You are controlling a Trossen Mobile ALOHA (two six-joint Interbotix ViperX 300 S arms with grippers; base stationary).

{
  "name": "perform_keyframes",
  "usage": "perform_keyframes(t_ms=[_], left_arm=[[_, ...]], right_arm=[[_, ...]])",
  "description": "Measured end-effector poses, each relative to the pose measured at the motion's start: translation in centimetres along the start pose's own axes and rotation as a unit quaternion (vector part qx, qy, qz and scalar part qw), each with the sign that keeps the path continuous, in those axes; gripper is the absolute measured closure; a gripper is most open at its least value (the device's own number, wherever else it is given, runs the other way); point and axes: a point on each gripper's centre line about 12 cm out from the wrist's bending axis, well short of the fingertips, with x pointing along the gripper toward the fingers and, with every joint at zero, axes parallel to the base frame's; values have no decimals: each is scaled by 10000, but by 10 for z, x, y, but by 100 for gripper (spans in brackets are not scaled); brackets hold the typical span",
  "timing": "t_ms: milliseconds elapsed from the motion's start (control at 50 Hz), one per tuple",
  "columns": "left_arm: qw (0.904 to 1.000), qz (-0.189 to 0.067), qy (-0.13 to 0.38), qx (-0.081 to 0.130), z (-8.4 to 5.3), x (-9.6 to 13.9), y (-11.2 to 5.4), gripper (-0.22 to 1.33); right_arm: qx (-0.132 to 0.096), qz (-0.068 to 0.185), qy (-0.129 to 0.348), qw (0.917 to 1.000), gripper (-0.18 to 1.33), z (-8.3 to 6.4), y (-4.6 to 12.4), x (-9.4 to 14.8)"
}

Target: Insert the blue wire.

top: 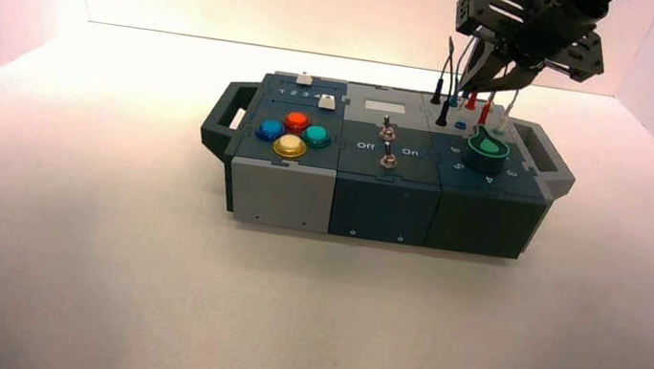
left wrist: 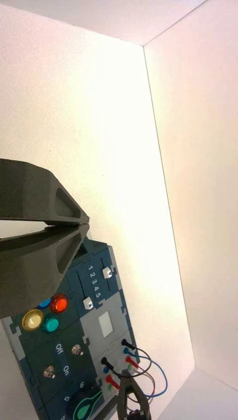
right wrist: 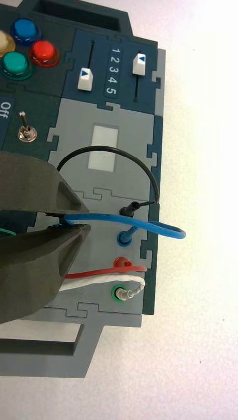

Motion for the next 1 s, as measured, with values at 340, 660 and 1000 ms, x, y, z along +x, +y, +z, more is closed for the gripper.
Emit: perform_keyframes(t_ms=[340, 660, 1000], left_arm=[[10000, -1, 15, 0, 0, 0, 0, 128], [10000, 0, 0, 0, 0, 0, 0, 127], [10000, 1, -15, 0, 0, 0, 0, 128]], right_arm=[[-107, -49, 148, 9998, 114, -5, -2, 5], [-170, -89, 252, 9995, 114, -10, -4, 10], [-239, -99, 261, 9993, 114, -10, -4, 10]])
